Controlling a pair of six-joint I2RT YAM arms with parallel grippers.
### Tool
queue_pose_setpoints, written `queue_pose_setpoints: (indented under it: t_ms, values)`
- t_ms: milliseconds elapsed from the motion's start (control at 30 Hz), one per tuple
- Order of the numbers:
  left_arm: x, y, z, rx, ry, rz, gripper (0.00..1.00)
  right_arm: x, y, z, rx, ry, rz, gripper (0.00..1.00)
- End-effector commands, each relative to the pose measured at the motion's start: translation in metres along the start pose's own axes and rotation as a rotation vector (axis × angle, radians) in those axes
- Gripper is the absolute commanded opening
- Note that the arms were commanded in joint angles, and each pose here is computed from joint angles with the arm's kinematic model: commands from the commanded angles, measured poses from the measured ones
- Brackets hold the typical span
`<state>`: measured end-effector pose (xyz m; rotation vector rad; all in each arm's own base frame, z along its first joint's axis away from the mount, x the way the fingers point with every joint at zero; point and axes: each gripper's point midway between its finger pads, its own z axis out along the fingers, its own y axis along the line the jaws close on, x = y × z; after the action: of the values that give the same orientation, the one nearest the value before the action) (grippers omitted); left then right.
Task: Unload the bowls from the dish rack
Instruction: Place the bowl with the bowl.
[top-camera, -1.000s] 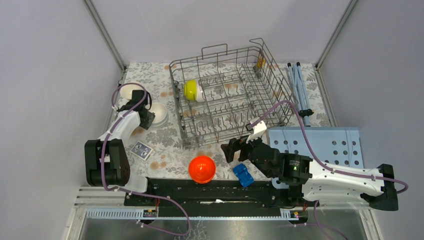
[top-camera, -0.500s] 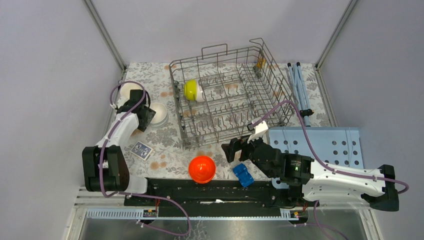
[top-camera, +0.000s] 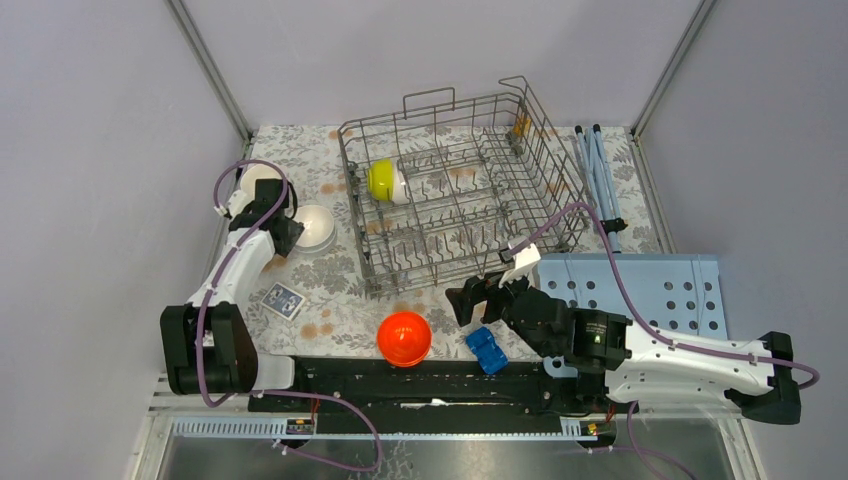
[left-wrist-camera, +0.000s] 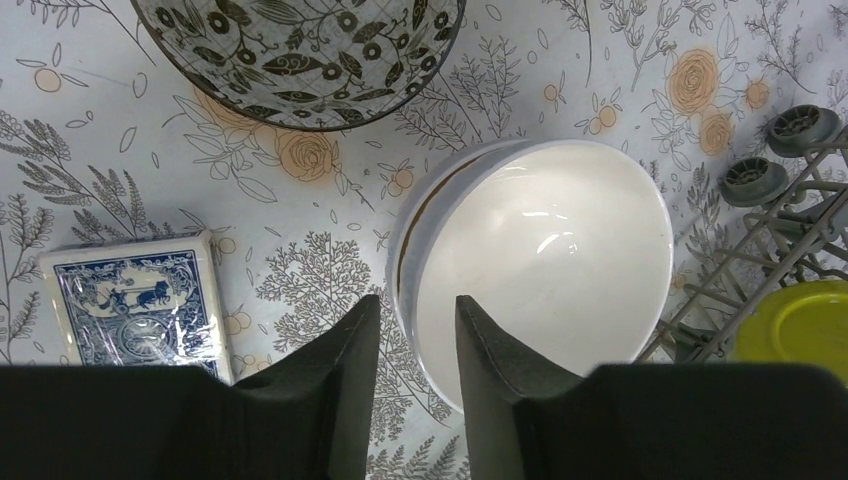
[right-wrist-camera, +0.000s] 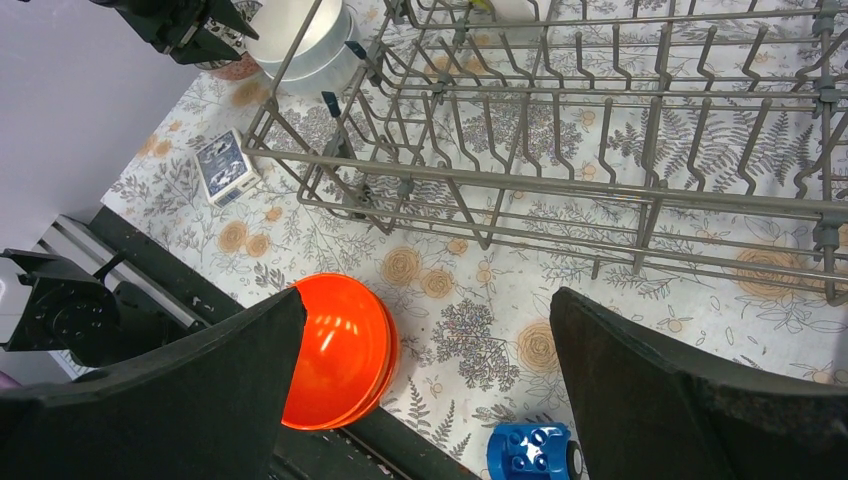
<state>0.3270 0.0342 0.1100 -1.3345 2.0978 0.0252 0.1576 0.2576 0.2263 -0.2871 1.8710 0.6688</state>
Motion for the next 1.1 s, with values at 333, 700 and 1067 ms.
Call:
queue_pose_setpoints:
  t_ms: [333, 700, 1067]
  values:
    - [-0.003, 0.001, 0.009, -0.005, -0.013, -0.008, 0.21, -0.011, -0.005, -0.003, 0.019, -0.041, 0.037, 1.0]
    - [0.0, 0.001, 0.01, 0.008, -0.005, 0.002, 0.17, -0.011, -0.003, -0.002, 0.018, -0.038, 0.033, 1.0]
    - [-0.03, -0.028, -0.041, 0.168, -0.059, 0.004, 0.67, -0.032, 0.004, -0.003, 0.019, -0.057, 0.005, 1.0]
